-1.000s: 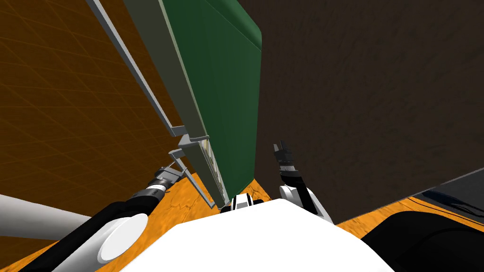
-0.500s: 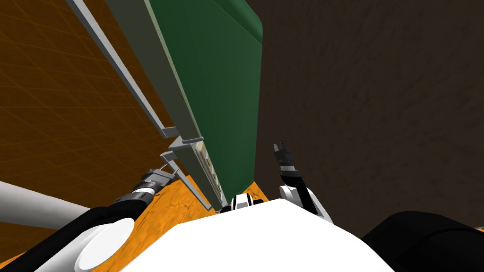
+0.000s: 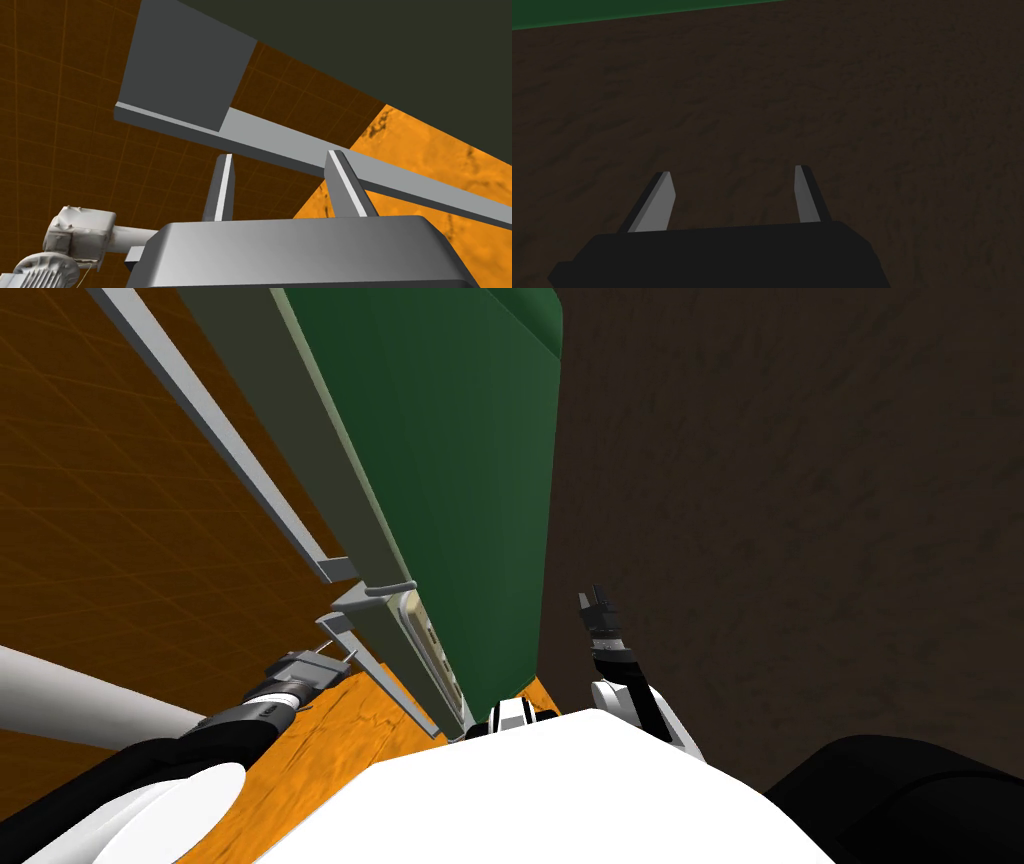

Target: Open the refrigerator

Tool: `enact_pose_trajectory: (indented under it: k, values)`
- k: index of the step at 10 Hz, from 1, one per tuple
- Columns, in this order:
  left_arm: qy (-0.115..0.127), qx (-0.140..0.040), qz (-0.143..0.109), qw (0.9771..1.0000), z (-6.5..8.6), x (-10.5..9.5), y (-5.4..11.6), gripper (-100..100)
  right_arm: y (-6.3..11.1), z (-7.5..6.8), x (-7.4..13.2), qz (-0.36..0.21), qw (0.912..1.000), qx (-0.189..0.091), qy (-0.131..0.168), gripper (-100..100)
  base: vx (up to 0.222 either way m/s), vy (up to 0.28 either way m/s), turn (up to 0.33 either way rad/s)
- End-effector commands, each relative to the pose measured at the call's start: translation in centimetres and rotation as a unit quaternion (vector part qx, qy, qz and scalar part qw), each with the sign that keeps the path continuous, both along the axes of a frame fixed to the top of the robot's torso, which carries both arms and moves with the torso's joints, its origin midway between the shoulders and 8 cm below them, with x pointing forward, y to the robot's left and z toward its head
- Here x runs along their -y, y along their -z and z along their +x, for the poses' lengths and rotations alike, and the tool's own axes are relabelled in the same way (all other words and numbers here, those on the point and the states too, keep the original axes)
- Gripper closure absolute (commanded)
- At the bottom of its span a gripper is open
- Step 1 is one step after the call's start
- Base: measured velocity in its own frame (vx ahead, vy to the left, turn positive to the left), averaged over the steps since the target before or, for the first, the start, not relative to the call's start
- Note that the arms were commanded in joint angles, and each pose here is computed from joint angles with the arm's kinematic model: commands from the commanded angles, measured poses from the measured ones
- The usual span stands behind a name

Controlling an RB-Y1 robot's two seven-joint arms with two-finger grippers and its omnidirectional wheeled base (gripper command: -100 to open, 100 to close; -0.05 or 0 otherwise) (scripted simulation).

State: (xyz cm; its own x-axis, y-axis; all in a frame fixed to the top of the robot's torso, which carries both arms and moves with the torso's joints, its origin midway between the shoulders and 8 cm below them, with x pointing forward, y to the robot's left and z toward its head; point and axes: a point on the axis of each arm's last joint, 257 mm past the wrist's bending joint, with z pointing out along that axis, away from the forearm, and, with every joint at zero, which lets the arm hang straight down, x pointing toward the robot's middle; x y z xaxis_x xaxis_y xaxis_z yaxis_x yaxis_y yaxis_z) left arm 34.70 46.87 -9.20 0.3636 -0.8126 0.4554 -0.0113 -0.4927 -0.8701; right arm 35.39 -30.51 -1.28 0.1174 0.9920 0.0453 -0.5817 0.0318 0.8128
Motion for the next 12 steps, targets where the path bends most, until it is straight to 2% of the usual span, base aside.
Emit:
enact_pose_trajectory:
  k: [1, 2, 3, 5, 6, 7, 8, 12]
  values:
    - [0.009, 0.026, 0.022, 0.9994, -0.2, 0.6, -3.2, -100, 0.0, 0.0, 0.0, 0.000, 1.0000, 0.000, 0.000, 0, 0.045, -0.037, 0.036]
    - [0.009, 0.026, 0.022, 0.9994, -0.2, 0.6, -3.2, -100, 0.0, 0.0, 0.0, 0.000, 1.0000, 0.000, 0.000, 0, 0.017, -0.017, 0.029]
    - [0.012, 0.032, 0.029, 0.9990, -0.4, 0.9, -4.1, -100, 0.0, 0.0, 0.0, 0.000, 1.0000, 0.000, 0.000, 0, 0.007, -0.017, -0.017]
    - [0.012, 0.032, 0.029, 0.9990, -0.4, 0.9, -4.1, -100, 0.0, 0.0, 0.0, 0.000, 1.0000, 0.000, 0.000, 0, 0.005, -0.010, 0.011]
    - [0.016, 0.039, 0.038, 0.9984, -0.6, 1.4, -5.2, -100, 0.0, 0.0, 0.0, 0.000, 1.0000, 0.000, 0.000, 0, 0.007, -0.016, 0.013]
    - [0.016, 0.039, 0.038, 0.9984, -0.6, 1.4, -5.2, -100, 0.0, 0.0, 0.0, 0.000, 1.0000, 0.000, 0.000, 0, 0.013, -0.023, 0.019]
    - [0.020, 0.046, 0.046, 0.9977, -0.7, 2.0, -6.2, -100, 0.0, 0.0, 0.0, 0.000, 1.0000, 0.000, 0.000, 0, 0.022, -0.025, 0.020]
    - [0.022, 0.051, 0.052, 0.9971, -0.8, 2.4, -6.8, -100, 0.0, 0.0, 0.0, 0.000, 1.0000, 0.000, 0.000, 0, 0.005, -0.002, 0.005]
